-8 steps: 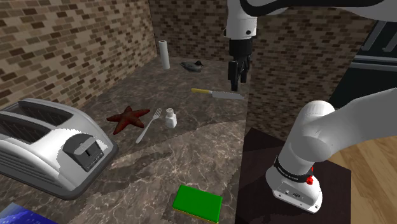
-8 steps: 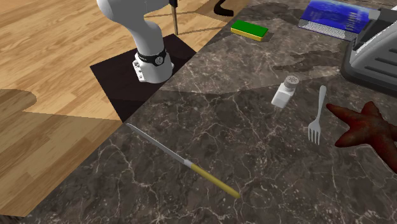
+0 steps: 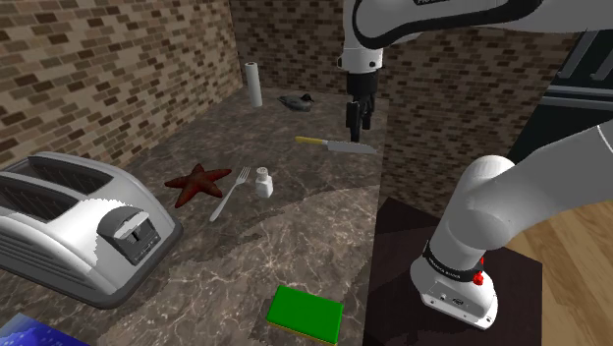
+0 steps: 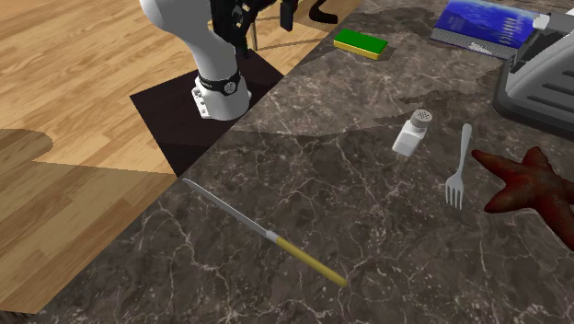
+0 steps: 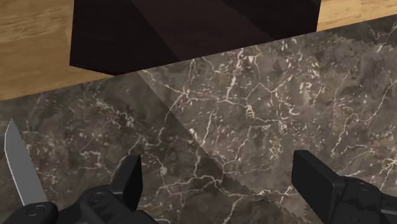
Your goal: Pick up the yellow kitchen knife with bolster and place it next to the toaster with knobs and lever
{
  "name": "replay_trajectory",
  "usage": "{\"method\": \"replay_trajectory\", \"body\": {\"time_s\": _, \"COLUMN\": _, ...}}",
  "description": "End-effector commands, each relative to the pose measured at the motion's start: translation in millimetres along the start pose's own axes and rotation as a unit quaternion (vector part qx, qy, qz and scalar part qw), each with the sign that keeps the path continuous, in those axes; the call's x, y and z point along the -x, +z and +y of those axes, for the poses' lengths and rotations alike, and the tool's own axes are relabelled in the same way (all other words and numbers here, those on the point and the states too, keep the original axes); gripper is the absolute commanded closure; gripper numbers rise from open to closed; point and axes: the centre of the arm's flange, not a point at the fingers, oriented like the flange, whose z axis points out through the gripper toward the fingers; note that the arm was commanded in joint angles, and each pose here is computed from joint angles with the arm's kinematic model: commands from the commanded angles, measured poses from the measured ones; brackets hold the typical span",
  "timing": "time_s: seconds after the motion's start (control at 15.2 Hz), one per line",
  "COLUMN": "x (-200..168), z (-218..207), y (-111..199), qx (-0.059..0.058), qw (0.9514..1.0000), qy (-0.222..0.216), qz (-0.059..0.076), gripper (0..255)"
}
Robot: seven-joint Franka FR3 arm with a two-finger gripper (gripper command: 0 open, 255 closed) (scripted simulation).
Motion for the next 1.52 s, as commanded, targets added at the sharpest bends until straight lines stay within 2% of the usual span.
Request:
{"method": "replay_trajectory", "body": {"time_s": 0.0, "x": -14, "z": 20, "y": 13, "qx": 0.005, "qw": 0.9999, "qy": -0.011, "qz": 0.002, "gripper": 0}}
{"method": "replay_trajectory", "body": {"time_s": 0.59, "x": -81, "z": 100, "y": 57, "qx": 0.023, "qw": 0.9982, "qy": -0.054, "qz": 0.008, "gripper": 0}}
{"method": "replay_trajectory", "body": {"time_s": 1.19, "x": -155, "z": 176, "y": 98, "qx": 0.042, "qw": 0.9943, "qy": -0.097, "qz": 0.014, "gripper": 0}}
{"method": "replay_trajectory", "body": {"time_s": 1.45, "x": -157, "z": 179, "y": 115, "qx": 0.042, "qw": 0.9942, "qy": -0.098, "qz": 0.014, "gripper": 0}}
